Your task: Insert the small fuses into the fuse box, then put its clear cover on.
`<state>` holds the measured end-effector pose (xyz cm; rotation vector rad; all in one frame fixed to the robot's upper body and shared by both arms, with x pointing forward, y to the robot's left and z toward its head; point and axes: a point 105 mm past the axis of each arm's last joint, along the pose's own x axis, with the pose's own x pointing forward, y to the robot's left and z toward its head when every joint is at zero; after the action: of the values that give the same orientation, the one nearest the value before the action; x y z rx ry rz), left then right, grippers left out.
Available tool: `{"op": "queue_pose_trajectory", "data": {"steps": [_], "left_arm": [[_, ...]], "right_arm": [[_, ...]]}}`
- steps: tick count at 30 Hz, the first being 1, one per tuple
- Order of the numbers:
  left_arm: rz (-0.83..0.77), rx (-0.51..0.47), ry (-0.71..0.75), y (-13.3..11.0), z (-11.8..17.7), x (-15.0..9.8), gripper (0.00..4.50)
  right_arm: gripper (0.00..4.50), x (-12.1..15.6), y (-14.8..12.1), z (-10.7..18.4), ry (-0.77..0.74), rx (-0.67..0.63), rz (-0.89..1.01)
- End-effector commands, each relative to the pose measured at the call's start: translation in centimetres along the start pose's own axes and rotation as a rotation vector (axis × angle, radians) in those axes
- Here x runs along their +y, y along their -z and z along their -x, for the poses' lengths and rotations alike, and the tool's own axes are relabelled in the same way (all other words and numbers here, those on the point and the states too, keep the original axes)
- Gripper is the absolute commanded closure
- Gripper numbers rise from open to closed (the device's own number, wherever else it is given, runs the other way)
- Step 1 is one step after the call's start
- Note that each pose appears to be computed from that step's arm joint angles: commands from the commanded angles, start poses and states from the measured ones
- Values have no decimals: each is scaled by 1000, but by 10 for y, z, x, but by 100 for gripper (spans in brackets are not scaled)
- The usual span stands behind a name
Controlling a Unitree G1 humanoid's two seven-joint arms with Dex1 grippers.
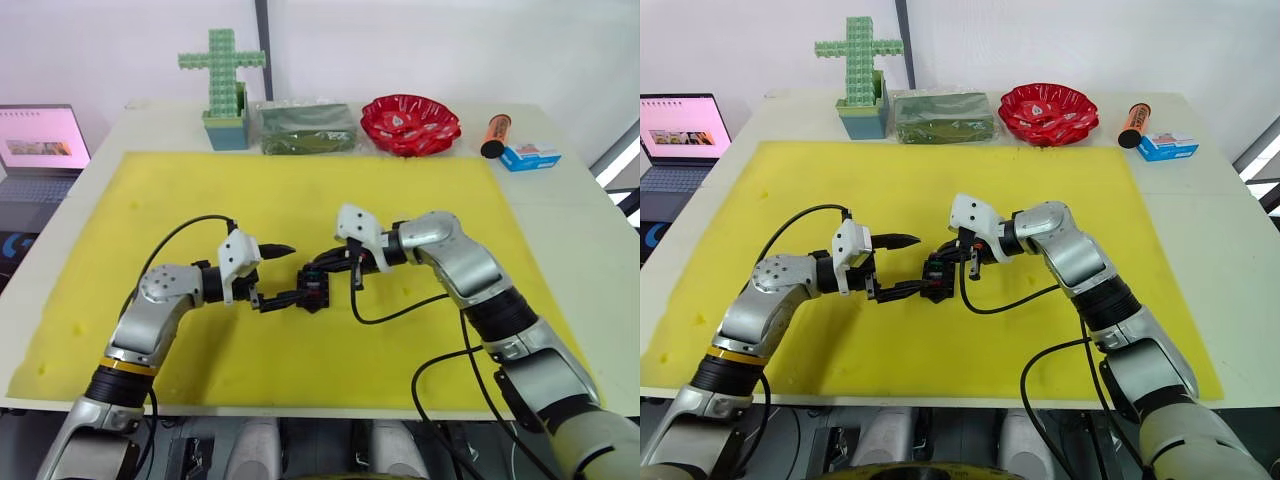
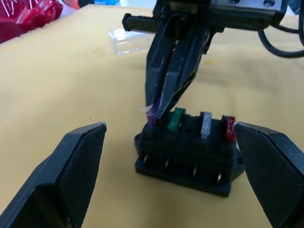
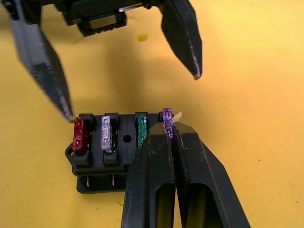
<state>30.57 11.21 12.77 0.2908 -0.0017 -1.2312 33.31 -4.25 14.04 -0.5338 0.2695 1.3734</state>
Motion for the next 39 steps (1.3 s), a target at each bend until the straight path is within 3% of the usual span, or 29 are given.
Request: {"op": "queue_pose_trajectory", "data": {"steps": [1, 17, 23, 39], "left_arm": [[-39, -18, 2, -9, 8, 10, 0], [-27, -35, 99, -14, -3, 17, 0], [-30, -32, 104, -14, -4, 17, 0], [-37, -23, 114, -12, -5, 16, 0]], "right_arm": [[449, 1, -2, -2, -26, 7, -25], [449, -1, 0, -2, -46, 24, 7], [279, 0, -2, -2, -53, 10, 21], [279, 4, -14, 6, -103, -44, -7]]}}
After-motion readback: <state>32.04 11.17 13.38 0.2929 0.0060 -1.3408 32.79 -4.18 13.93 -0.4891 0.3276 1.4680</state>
